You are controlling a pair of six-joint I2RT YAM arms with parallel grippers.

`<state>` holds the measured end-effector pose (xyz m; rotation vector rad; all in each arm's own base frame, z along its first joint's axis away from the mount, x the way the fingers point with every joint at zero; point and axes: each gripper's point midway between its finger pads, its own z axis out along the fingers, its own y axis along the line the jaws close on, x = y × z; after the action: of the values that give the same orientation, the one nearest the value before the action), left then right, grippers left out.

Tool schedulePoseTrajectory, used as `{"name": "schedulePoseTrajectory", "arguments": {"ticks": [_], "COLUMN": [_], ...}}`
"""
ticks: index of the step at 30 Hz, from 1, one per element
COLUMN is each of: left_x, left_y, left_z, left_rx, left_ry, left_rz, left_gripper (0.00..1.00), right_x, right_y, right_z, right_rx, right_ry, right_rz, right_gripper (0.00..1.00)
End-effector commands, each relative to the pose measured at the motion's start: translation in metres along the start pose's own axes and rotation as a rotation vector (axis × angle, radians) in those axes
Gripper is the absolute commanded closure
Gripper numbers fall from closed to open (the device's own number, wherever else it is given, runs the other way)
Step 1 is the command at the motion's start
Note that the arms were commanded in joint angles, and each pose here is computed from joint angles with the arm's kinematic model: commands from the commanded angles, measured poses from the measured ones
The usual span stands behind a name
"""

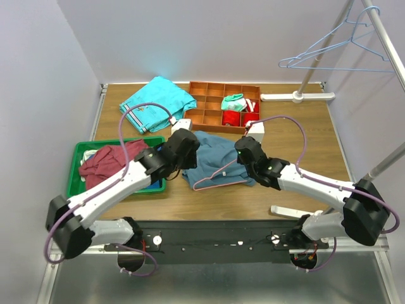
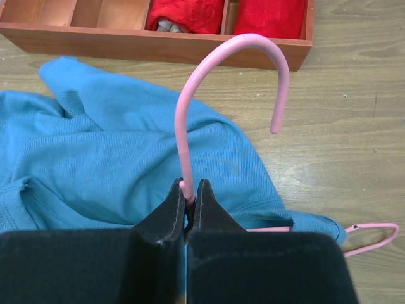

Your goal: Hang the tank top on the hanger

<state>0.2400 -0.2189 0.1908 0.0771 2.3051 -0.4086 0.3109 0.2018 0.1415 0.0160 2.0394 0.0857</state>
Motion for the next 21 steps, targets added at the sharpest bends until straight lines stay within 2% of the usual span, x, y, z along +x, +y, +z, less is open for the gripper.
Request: {"name": "schedulePoseTrajectory", "arguments": {"ticks": [1,6,12,21], "left_x": [0.008,0.014,0.015,0.015], "left_y": [0.028,0.026,0.016,0.019], "left_z": [0.034,0.064,0.089,0.120], "left_rx": [-0.147,-0.171,-0.149,-0.218], "left_ry": [0.073,0.140,0.171,0.192], "left_rz": [-0.021,0.015,0.011,0.037], "left_gripper": [0.48,0.48,0.48,0.48], "right_x": [0.012,0.012,0.013,0.011], "right_y": [0.001,0.000,-0.003,-0.006], "right_z": [0.003,0.001,0.001,-0.002], "right_rx": [0.015,0.019,0.027,0.035], "right_ry": [0.011,0.008,0.006,-0.001], "right_rz": [0.048,0.049,0.051,0.052], "right_gripper": [0.99,0.99,0.99,0.99]}}
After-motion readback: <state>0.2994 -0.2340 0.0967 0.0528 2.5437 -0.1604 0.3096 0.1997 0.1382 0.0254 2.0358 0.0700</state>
